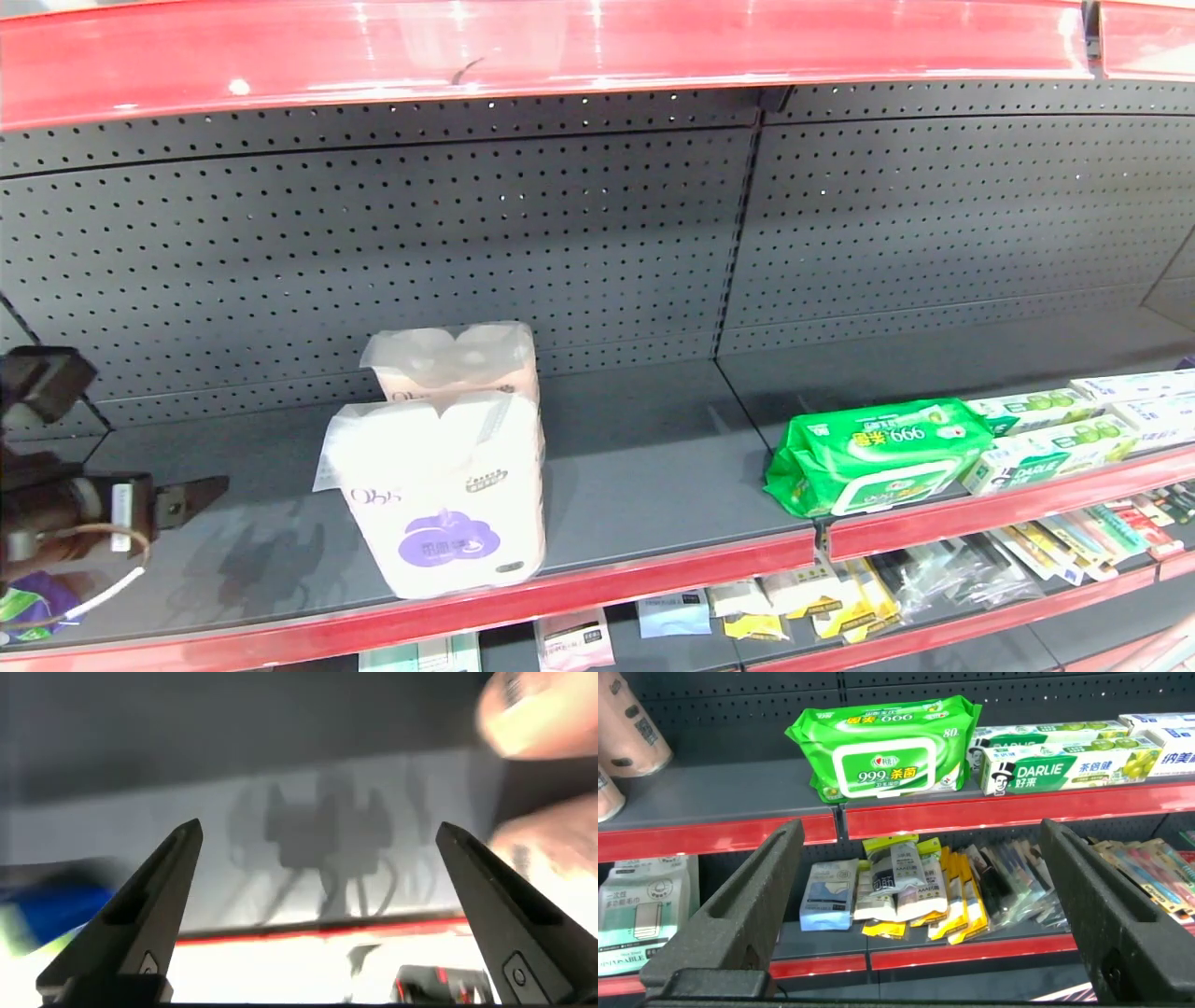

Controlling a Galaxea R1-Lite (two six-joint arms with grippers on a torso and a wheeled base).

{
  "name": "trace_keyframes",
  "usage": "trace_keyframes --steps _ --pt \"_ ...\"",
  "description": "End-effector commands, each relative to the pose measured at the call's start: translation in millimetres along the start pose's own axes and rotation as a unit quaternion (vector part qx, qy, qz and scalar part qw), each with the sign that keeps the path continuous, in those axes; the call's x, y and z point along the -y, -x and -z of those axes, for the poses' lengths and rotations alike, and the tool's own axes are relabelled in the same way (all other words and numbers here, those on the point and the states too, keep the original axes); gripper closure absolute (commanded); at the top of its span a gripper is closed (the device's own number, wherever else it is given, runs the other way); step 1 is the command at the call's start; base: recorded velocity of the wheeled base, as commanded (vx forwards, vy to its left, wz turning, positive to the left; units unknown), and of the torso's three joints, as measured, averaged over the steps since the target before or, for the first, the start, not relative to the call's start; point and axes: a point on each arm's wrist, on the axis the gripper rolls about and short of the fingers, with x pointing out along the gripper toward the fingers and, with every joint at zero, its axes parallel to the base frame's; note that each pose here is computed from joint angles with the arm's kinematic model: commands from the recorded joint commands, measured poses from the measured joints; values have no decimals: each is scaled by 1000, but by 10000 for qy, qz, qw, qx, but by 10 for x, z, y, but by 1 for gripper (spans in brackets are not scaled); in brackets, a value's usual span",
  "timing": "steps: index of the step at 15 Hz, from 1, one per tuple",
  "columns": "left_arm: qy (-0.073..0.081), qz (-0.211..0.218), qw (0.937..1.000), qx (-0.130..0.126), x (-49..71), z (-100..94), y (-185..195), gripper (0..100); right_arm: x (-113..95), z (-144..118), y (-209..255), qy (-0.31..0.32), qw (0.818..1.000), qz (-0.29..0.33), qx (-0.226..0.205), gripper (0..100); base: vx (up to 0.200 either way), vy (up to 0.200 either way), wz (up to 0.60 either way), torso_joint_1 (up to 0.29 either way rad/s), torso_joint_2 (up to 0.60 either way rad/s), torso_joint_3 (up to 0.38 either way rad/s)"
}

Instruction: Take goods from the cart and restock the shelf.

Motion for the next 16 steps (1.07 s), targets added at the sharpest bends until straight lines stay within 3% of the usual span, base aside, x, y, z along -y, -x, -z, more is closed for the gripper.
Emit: trace_keyframes --steps 1,2,4,5,6,7,9,10,11,12,14,16 --pt "-179 89 9843 1755 76 672 1027 0 0 -1 -1 0 10000 -4 -5 0 0 0 0 0 0 0" --pt "-246 232 9719 2328 113 825 1212 0 0 -1 -1 0 10000 -4 -5 0 0 0 0 0 0 0" --pt "-228 619 9398 3352 191 1195 1475 0 0 -1 -1 0 10000 -4 -5 0 0 0 0 0 0 0" --pt "-250 622 9301 3613 219 1396 1511 0 0 -1 -1 0 10000 -4 -5 0 0 0 0 0 0 0" --pt "-215 646 9351 3478 235 1536 1463 0 0 -1 -1 0 10000 -4 -5 0 0 0 0 0 0 0" --pt "-111 636 9475 3131 238 1602 1394 0 0 -1 -1 0 10000 -4 -5 0 0 0 0 0 0 0" --pt "360 66 9559 2915 210 1653 1318 0 0 -1 -1 -8 10000 -4 -5 0 0 0 0 0 0 0" --pt "523 -443 9644 2554 194 1772 1146 0 0 -1 -1 -8 10000 -4 -5 0 0 0 0 0 0 0" --pt "712 -949 9586 2587 171 1803 1077 0 0 -1 -1 -8 10000 -4 -5 0 0 0 0 0 0 0" --pt "745 -1002 9538 2732 166 1786 1076 0 0 -1 -1 -8 10000 -4 -5 0 0 0 0 0 0 0" --pt "642 -1030 9550 2707 166 1790 1072 0 0 -1 -1 -8 10000 -4 -5 0 0 0 0 0 0 0" --pt "486 -545 9580 2775 190 1801 1037 0 0 -1 -1 0 10000 -4 -5 0 0 0 0 0 0 0"
